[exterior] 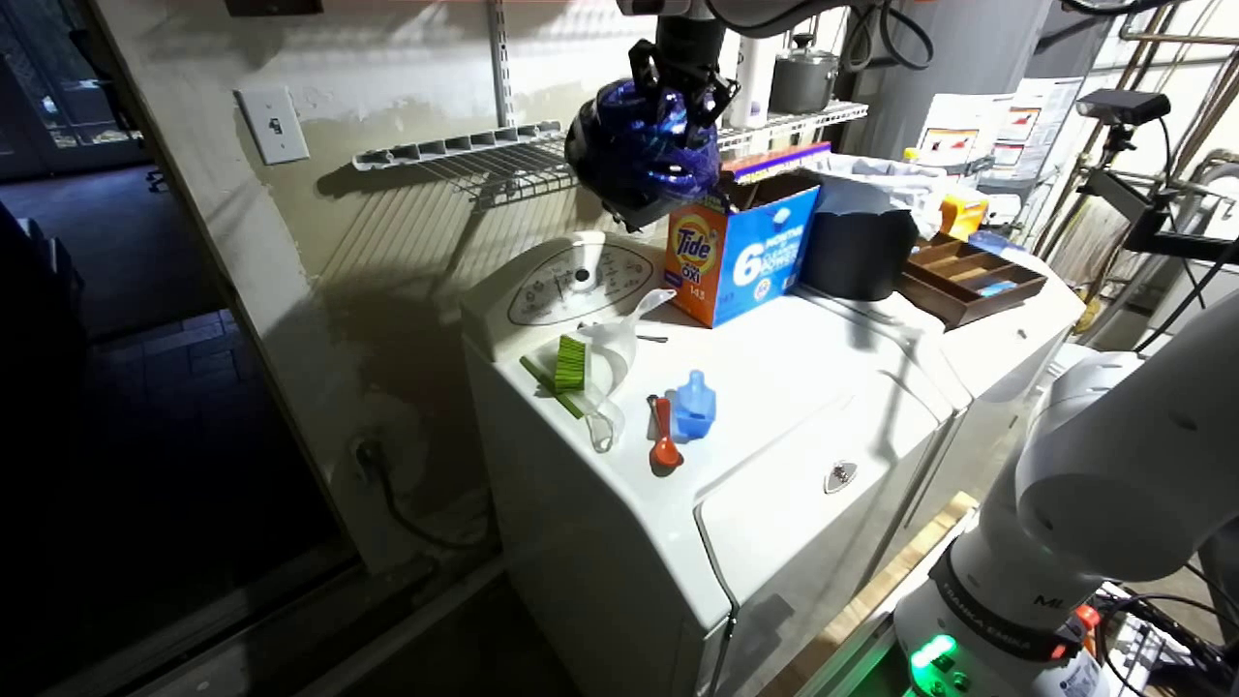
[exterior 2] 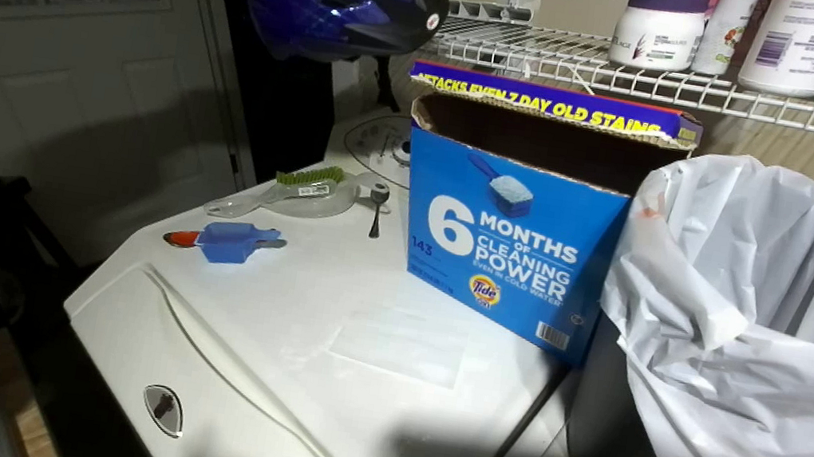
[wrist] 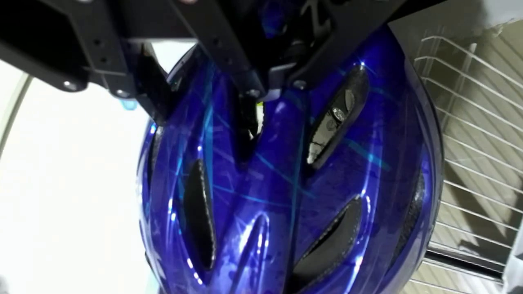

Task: Pick up the blue bicycle helmet and put it on the first shelf above the washing machine

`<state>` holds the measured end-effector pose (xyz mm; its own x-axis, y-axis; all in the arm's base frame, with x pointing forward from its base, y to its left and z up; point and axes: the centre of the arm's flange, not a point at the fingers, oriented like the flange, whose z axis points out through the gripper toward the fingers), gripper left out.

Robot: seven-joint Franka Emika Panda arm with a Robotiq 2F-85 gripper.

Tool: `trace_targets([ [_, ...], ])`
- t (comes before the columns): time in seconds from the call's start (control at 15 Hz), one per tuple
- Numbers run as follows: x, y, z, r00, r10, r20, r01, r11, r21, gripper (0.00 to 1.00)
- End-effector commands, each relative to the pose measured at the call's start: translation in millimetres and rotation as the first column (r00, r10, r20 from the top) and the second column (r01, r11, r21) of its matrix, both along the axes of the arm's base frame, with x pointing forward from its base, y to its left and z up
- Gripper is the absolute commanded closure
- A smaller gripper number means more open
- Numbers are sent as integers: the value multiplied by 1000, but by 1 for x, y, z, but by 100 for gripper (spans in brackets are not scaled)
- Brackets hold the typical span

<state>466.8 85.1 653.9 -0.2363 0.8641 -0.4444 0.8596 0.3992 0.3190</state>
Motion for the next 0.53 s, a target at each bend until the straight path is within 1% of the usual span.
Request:
trace_targets([
  [0.0, 20, -4, 18, 985, 118, 125, -107, 990, -89, 79],
  [0.07, 7, 0, 7, 996, 61, 63, -59, 998, -37, 79],
  [0.13, 9, -1, 7, 995, 66, 70, -64, 997, -37, 54],
  [0.33, 9, -1, 1, 997, 63, 55, -61, 997, -38, 54],
  [0.4, 9, 0, 1, 997, 63, 55, -61, 997, -38, 79],
  [0.47, 4, 1, -2, 995, 100, 30, -100, 995, -5, 79],
])
